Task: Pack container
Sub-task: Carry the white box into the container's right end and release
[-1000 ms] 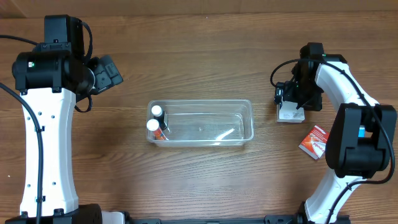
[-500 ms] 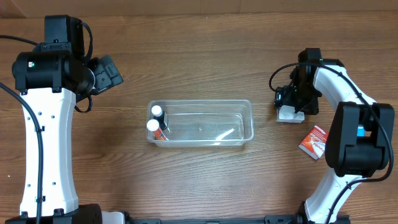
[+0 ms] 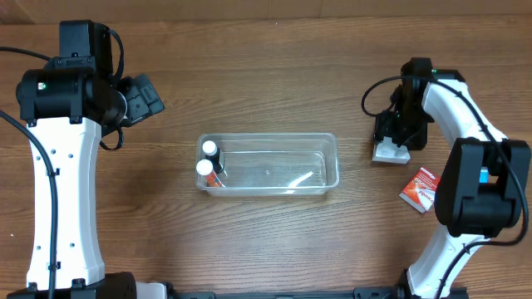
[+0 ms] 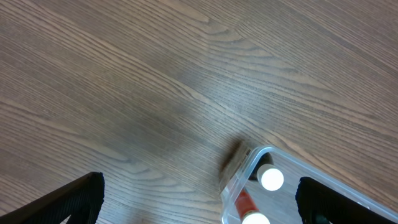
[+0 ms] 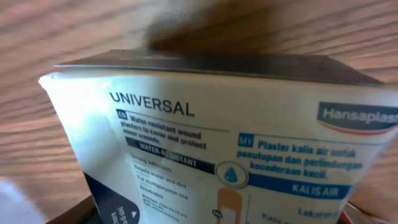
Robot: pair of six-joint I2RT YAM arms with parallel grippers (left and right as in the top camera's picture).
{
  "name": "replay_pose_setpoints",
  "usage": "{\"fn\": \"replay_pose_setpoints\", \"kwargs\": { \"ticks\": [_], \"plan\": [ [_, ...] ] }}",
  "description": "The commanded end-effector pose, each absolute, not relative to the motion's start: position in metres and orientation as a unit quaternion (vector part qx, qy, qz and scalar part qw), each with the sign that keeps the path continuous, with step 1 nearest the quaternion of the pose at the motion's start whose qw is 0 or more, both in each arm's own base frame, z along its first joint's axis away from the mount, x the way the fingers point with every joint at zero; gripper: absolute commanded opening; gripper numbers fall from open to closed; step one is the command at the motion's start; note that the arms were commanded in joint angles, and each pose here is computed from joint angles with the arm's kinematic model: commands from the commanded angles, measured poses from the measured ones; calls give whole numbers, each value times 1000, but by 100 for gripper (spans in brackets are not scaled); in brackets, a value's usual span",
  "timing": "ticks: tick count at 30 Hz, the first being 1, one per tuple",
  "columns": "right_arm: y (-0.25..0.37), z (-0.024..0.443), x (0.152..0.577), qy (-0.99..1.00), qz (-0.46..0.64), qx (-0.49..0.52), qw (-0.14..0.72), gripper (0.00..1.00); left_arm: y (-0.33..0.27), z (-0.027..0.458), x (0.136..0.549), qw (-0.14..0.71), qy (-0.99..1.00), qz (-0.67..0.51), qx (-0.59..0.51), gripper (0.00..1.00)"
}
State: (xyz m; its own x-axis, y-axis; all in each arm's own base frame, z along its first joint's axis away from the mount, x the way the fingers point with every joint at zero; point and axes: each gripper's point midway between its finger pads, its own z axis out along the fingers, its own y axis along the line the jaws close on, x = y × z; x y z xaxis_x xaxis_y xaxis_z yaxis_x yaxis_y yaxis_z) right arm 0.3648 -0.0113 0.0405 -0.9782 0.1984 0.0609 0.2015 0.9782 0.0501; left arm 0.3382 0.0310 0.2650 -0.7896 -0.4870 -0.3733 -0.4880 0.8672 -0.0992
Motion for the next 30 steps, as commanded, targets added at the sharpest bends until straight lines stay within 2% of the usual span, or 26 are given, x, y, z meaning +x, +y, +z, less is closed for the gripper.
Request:
{"fn": "replay_pose_setpoints", "kwargs": {
  "ticks": [1, 7, 11, 14, 19, 27, 30],
  "plan": [
    [-1, 127, 383, -991, -43, -92, -82, 68, 32, 266, 340, 199, 948, 2, -247, 100],
    [72, 227, 340, -980, -78, -14, -184, 68, 32, 266, 340, 199, 948, 3, -247, 100],
    [124, 242, 313, -976, -105, 16, -190, 68, 32, 266, 340, 199, 948, 3, -247, 100],
    [148, 231, 304, -979, -99, 14, -179, 68, 32, 266, 340, 199, 948, 3, -247, 100],
    [178, 182, 287, -985, -97, 17, -138, 68, 32, 266, 340, 199, 948, 3, -247, 100],
    [181, 107, 274, -989, -92, 26, -114, 69, 32, 266, 340, 199, 948, 3, -247, 100],
    [181, 94, 274, -990, -87, 26, -106, 69, 32, 266, 340, 199, 948, 3, -247, 100]
  ]
}}
